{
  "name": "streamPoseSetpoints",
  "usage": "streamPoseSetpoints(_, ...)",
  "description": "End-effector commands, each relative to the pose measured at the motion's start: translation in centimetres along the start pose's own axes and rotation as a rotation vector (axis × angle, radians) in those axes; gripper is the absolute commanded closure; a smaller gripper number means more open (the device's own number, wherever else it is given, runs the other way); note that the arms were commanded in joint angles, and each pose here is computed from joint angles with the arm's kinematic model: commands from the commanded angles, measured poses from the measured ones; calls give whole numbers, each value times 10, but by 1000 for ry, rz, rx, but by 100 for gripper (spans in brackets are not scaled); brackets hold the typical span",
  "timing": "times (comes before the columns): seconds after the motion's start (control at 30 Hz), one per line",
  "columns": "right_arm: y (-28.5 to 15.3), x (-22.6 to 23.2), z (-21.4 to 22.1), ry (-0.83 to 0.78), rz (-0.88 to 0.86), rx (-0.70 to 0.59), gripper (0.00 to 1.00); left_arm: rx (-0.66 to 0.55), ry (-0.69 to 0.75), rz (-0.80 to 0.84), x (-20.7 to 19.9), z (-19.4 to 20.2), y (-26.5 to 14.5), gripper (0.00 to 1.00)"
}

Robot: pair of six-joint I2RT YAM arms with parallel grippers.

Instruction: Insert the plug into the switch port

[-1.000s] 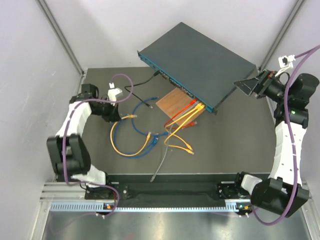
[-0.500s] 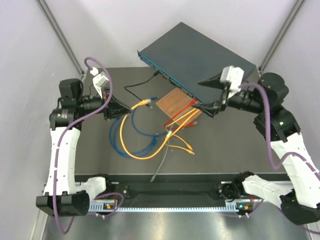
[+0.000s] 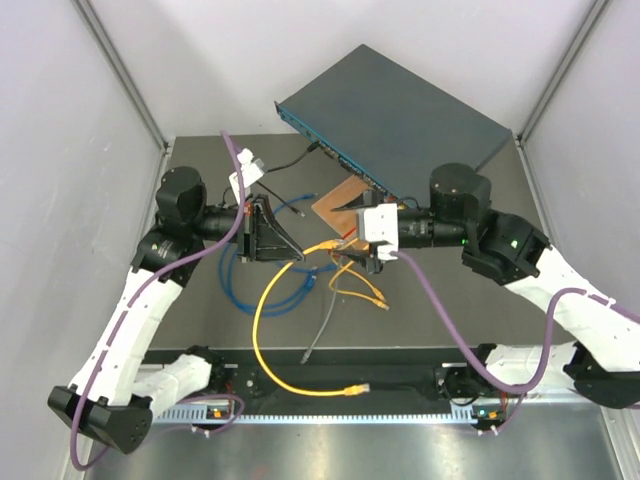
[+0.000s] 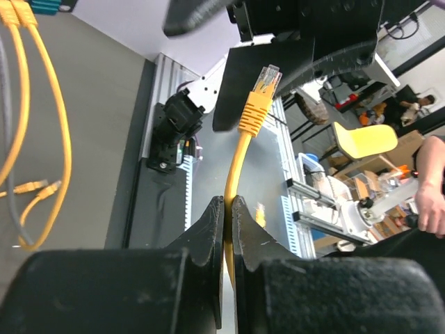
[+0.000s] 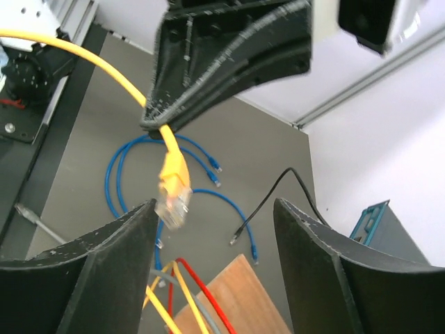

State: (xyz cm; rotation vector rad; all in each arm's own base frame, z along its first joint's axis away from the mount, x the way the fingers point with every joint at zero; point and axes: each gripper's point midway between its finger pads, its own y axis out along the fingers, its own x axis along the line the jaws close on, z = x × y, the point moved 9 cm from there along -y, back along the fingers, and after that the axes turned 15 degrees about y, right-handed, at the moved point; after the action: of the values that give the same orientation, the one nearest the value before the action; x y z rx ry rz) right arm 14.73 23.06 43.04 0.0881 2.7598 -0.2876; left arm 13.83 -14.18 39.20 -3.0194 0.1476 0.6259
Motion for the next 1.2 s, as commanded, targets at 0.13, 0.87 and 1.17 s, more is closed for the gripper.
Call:
streamPoseSetpoints(0.13,1,7,-16,-164,-24,5,38,-1,-7,74,-2,-1,8,100)
streamPoseSetpoints(0.87,4,14,-17,-173,-45,33,67,11,-85,88,9,2,17,100)
streamPoseSetpoints(1.17,6,14,-13,-178,-32,56,100,5,-88,83,10,0,18,100)
